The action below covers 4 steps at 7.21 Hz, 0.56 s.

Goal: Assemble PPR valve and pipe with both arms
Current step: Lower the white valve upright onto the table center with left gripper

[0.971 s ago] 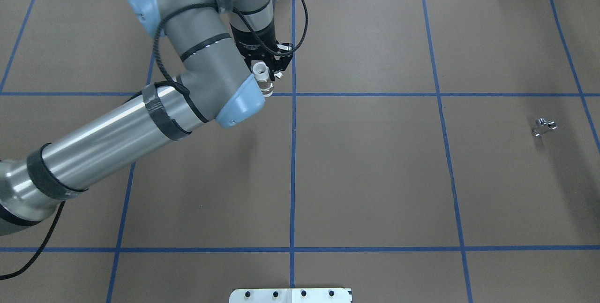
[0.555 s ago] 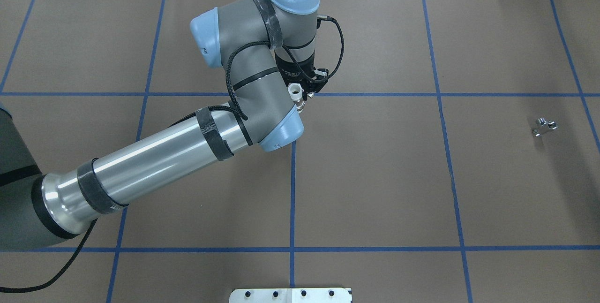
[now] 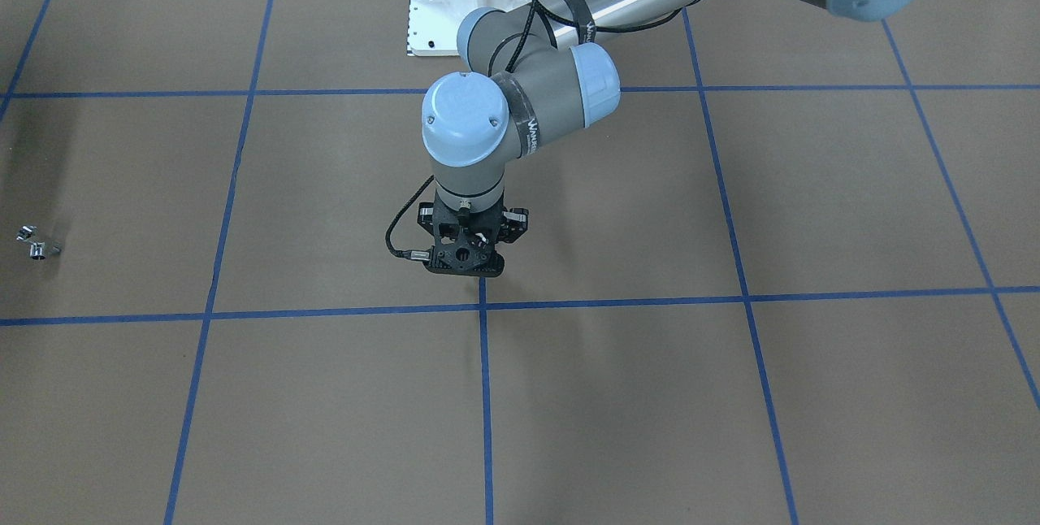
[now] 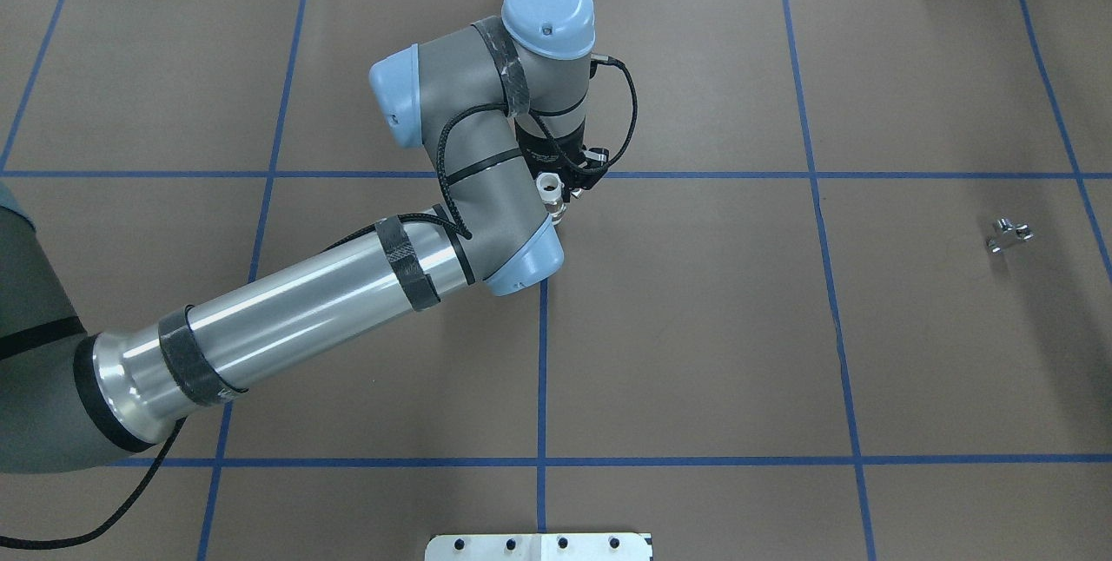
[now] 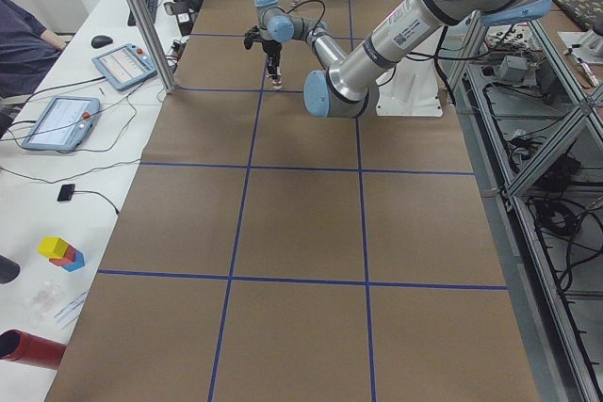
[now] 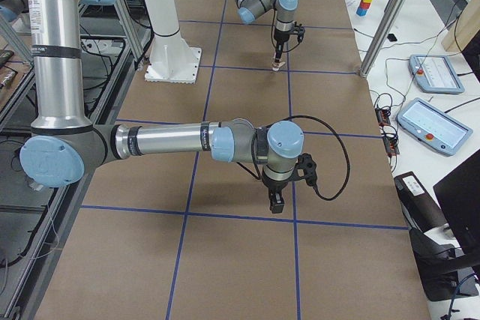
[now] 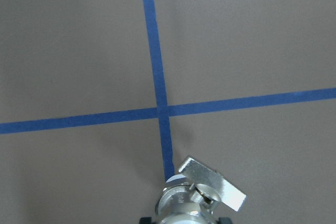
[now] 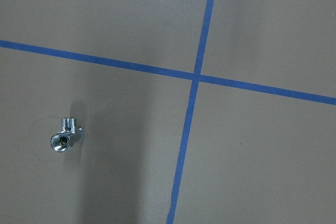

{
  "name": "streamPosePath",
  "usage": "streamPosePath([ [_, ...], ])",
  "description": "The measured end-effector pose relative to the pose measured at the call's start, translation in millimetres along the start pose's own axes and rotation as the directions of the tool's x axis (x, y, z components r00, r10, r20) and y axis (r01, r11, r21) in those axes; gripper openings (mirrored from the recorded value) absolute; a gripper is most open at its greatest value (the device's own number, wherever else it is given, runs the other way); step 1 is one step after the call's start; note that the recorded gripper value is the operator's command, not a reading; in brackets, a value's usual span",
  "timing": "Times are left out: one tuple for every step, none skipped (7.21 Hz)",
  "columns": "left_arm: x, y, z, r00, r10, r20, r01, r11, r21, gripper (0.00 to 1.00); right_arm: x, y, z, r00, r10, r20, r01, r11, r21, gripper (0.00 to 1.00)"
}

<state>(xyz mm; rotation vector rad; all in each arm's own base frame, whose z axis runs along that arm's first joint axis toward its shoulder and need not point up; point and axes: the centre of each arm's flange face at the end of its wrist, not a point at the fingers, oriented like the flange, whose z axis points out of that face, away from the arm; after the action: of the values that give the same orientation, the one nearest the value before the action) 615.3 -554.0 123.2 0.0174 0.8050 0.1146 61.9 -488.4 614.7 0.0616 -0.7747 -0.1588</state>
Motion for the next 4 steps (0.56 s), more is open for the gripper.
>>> streamPosePath([
  [-0.6,0.0,2.1,1.0,0.0,0.002,0.0,1.0,-0.002,0.0,-0.1,0.0,0.0,1.0,0.001,0.001,-0.001,1.0,0.0,0.99],
  [-1.3,0.2,3.5,1.0,0.0,0.004,0.0,1.0,-0.004,0.0,-0.1,0.0,-0.1,1.0,0.002,0.001,-0.002,1.0,0.0,0.99],
  [-1.8,0.9,5.2,1.0,-0.001,0.005,0.001,1.0,-0.005,0.0,0.0,0.1,-0.3,1.0,0.002,0.001,-0.002,1.0,0.0,0.99],
  [-1.5,1.7,6.2,1.0,0.0,0.005,0.0,1.0,-0.006,0.0,0.0,0.1,-0.2,1.0,0.002,0.001,-0.002,1.0,0.0,0.99],
])
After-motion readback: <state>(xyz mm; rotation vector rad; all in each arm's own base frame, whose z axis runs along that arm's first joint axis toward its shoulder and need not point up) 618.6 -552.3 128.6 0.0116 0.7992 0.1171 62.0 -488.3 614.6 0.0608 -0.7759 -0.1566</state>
